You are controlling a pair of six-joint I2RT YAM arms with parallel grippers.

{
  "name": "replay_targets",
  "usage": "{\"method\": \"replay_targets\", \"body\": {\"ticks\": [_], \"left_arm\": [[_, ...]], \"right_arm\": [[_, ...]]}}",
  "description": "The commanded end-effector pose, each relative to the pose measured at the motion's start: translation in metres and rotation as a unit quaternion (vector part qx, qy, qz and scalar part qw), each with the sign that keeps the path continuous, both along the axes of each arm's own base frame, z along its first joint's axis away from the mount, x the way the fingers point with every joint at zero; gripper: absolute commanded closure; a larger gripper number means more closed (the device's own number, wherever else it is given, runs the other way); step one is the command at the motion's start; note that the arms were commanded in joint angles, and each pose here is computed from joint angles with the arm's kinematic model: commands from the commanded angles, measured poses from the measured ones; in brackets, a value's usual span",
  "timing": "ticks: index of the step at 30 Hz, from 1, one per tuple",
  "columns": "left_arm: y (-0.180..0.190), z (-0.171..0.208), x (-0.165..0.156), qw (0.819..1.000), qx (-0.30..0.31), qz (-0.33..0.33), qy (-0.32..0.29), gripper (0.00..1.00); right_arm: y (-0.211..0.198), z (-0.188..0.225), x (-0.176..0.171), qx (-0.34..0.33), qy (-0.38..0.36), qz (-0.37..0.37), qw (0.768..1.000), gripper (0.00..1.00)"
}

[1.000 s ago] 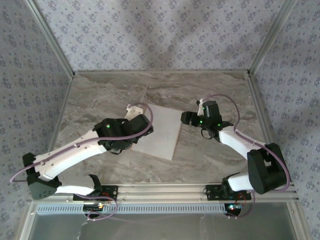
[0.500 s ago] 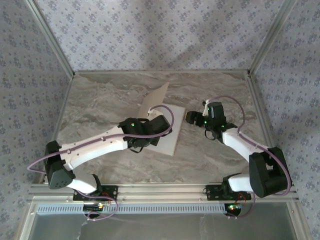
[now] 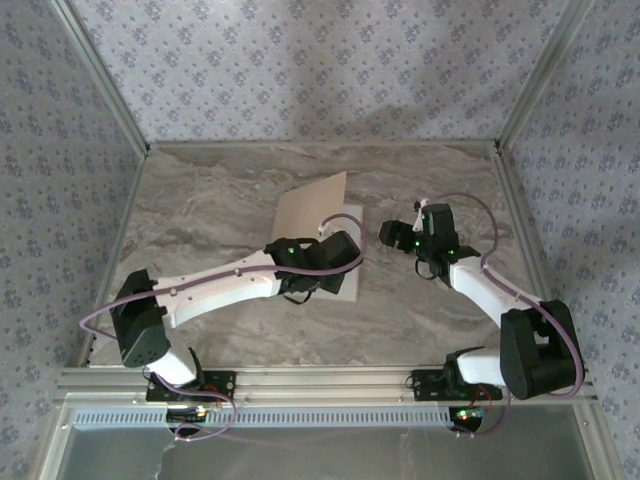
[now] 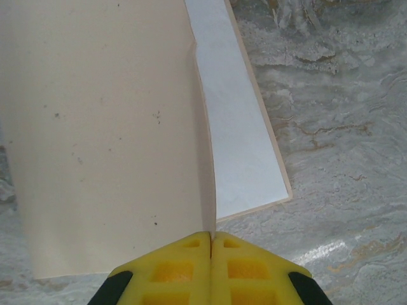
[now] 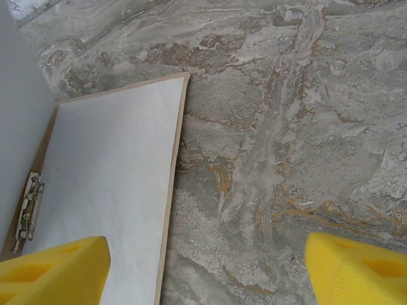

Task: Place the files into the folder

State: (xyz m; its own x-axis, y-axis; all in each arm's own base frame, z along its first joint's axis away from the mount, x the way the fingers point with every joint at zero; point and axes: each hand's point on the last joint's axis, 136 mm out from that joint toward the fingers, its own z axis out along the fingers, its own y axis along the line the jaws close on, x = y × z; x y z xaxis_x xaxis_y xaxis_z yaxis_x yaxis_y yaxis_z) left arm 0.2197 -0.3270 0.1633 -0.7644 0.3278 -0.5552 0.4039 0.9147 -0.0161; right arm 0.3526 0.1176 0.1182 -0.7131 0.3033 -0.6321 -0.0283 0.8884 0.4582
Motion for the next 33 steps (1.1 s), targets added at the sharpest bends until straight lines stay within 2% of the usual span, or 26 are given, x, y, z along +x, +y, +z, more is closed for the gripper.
{"method": "replay_targets", "body": {"ticks": [1, 11, 16, 21, 33], "left_arm": [[-0.019, 0.002, 0.008, 1.0, -0.026, 0.014, 0.003, 1.0], [-0.047, -0.019, 0.042, 0.998, -0.011, 0.058, 0.007, 1.0], [-0.057, -0.031, 0.055, 0.999, 0.006, 0.039, 0.018, 1.0], [-0.075, -0.039, 0.049, 0.999, -0.004, -0.005, 0.048, 1.0], [-0.072, -0.057, 0.036, 0.996, 0.017, -0.031, 0.08, 1.0]], "right_arm": [[-0.006, -0.004, -0.004, -0.004, 0.01, -0.014, 1.0, 0.18], [-0.002, -0.007, -0.001, 0.011, 0.02, 0.0, 1.0, 0.18], [-0.003, -0.008, -0.002, 0.01, 0.02, -0.001, 1.0, 0.18], [-0.007, -0.009, -0.002, 0.007, 0.023, -0.008, 1.0, 0.18], [-0.005, -0.008, -0.001, 0.026, 0.02, -0.005, 0.999, 0.18]]}}
